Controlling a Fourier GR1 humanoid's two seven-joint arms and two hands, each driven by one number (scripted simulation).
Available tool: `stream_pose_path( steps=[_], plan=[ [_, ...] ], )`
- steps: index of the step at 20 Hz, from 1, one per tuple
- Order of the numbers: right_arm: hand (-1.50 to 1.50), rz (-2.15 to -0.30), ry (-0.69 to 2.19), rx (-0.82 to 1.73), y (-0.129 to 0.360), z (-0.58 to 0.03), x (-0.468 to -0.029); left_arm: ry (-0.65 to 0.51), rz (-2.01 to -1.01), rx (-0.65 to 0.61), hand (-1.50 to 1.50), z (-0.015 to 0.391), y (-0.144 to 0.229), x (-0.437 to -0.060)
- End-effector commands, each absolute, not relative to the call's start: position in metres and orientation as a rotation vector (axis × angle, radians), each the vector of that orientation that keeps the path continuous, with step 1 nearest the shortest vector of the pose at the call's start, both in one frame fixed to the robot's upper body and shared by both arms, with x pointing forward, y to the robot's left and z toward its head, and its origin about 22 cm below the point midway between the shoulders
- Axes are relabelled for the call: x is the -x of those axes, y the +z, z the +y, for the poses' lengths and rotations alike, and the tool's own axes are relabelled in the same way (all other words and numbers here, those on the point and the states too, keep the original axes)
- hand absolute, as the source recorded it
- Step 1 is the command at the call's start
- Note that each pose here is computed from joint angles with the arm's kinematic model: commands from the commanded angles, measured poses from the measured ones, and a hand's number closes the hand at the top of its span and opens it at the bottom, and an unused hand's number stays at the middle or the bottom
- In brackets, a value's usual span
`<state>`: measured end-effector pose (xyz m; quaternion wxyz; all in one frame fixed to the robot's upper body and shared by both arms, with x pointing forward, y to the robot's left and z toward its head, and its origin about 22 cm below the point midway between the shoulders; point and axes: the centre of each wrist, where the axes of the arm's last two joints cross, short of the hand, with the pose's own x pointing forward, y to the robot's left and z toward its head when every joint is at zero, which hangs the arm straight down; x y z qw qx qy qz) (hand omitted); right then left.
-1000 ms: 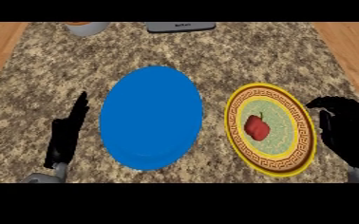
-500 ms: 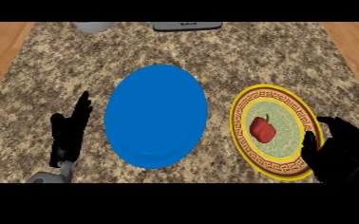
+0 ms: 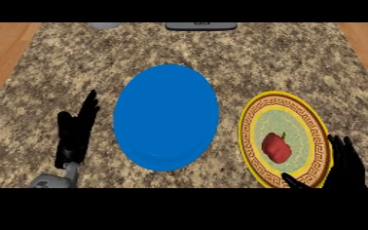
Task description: Pick the bell pepper from the plate and place it in the plate
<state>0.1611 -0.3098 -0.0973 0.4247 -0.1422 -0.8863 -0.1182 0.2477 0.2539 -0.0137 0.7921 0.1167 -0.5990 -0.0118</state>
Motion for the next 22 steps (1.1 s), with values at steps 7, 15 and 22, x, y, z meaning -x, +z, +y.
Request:
stream_pose_path(
  steps=[7,15,22],
  plan=[
    [-1.5,-2.057,0.133,0.626,-0.075,-0.339,-0.141,-0.028,-1.278,-0.243,0.0,0.26,-0.018,-0.247],
    [-1.5,-1.893,0.384,0.516,-0.061,-0.335,-0.154,-0.029,-1.285,-0.25,0.0,0.257,-0.008,-0.238],
    [-1.5,-1.847,0.356,0.526,-0.078,-0.316,-0.185,-0.015,-1.272,-0.247,0.0,0.241,-0.009,-0.236]
  ],
)
